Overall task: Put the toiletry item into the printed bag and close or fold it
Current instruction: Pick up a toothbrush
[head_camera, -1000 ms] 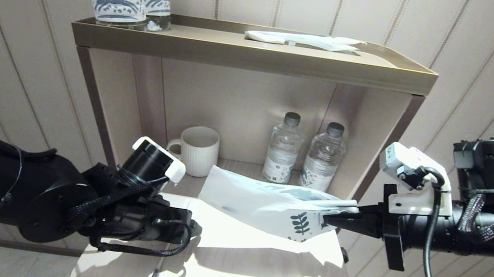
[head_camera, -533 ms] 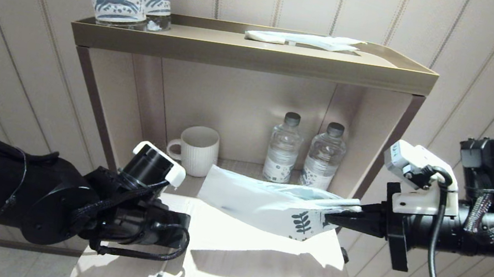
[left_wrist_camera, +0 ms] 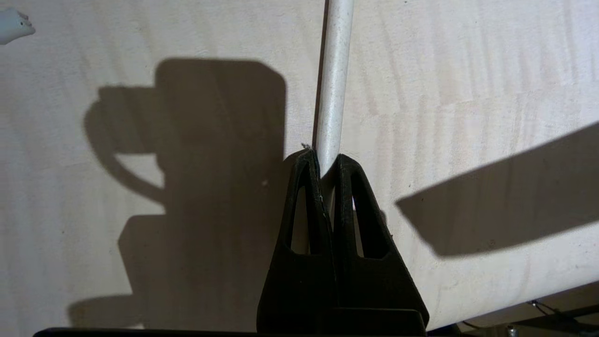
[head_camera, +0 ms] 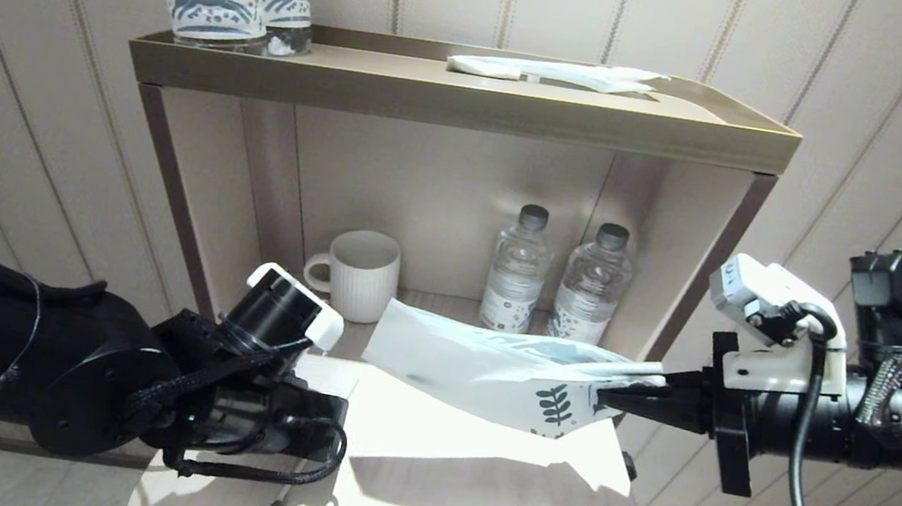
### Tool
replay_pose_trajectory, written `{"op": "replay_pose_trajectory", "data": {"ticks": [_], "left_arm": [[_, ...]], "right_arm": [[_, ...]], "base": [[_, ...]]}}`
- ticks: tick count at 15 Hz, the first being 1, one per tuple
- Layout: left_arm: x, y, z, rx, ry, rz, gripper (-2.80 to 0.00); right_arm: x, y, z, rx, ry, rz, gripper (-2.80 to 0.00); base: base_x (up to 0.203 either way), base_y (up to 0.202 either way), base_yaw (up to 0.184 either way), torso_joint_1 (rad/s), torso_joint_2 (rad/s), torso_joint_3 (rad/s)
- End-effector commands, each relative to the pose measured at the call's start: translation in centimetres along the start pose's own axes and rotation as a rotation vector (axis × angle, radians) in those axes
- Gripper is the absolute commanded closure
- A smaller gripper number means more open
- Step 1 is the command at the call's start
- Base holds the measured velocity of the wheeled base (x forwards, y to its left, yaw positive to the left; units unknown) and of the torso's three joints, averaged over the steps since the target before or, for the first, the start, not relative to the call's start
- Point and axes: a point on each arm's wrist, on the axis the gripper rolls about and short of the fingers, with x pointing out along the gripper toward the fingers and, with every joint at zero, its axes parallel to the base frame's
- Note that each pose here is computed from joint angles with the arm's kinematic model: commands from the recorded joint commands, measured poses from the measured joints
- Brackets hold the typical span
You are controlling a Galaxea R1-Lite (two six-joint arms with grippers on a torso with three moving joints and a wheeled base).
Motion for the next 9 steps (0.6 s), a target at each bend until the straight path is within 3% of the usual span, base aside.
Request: {"op": "replay_pose_trajectory", "data": {"ticks": [1,5,7,9], "left_arm": [[-2.8,-1.3,0.6,0.022,-0.089,-0.07,0.0],[-6.9,-1.9,1.2,0.035,-0.182,-0.14,0.0],[-8.6,-1.6,1.2,0.035,-0.21,-0.155,0.0],[-9.6,-1.5,1.2,0.032,-0.23,-0.166,0.0]], "right_arm": [[0.2,0.0,-0.1,0.0,0.002,0.009,0.0],[1.1,0.2,-0.6,0.01,0.039,0.008,0.0],[1.9,0.2,-0.9,0.017,0.125,-0.067,0.0],[3.0,0.5,-1.2,0.037,0.224,-0.087,0.0]], "base": [[0.0,0.0,0.0,0.0,0.0,0.0],[0.0,0.0,0.0,0.0,0.0,0.0],[0.0,0.0,0.0,0.0,0.0,0.0],[0.0,0.0,0.0,0.0,0.0,0.0]]}}
